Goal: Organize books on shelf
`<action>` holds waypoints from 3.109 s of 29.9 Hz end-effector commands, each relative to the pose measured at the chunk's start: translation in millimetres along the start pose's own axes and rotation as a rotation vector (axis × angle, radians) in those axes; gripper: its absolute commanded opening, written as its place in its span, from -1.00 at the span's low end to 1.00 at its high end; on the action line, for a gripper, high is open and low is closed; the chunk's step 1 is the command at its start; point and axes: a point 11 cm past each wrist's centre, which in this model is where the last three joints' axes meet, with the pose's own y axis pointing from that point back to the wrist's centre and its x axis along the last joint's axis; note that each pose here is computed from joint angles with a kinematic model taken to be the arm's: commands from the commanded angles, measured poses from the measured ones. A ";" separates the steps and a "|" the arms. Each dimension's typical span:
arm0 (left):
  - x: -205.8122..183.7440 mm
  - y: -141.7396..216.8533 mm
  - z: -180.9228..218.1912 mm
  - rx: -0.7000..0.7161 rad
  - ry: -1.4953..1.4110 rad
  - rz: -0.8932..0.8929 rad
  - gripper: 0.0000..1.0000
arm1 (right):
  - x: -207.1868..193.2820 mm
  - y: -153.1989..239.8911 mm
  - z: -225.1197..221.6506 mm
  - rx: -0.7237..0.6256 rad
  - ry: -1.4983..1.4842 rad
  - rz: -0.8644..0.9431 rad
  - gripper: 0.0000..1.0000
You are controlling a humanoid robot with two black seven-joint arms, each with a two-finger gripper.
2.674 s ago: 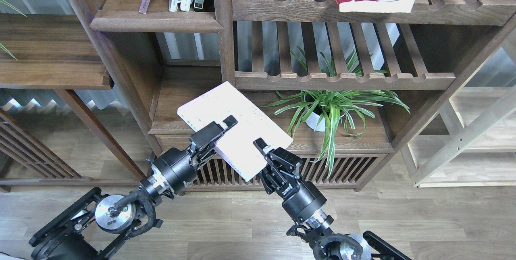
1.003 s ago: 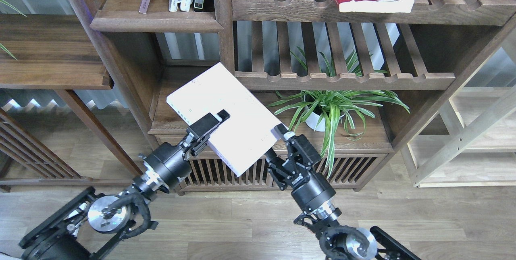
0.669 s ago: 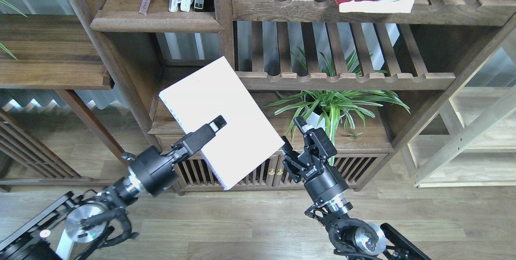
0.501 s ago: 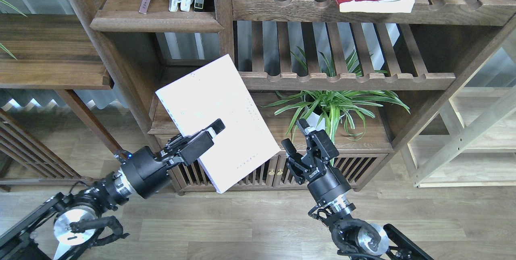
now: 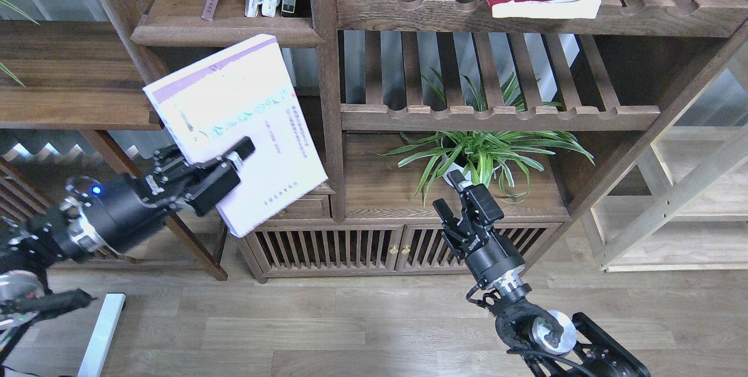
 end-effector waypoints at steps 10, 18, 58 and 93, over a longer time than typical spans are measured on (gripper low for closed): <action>31.4 30.1 83.8 -0.198 -0.165 0.134 -0.96 | 11.2 3.6 2.0 -0.006 0.006 0.049 0.85; 41.4 37.0 109.8 -0.250 -0.213 0.173 -0.96 | 14.9 6.3 5.3 -0.013 0.004 0.060 0.85; 101.7 -56.0 167.9 -0.299 -0.219 0.492 -0.96 | 19.6 17.8 5.9 -0.008 0.011 0.052 0.86; 116.8 -134.1 178.7 -0.208 -0.330 0.578 -0.96 | 22.9 27.0 -3.0 0.031 0.002 0.062 0.91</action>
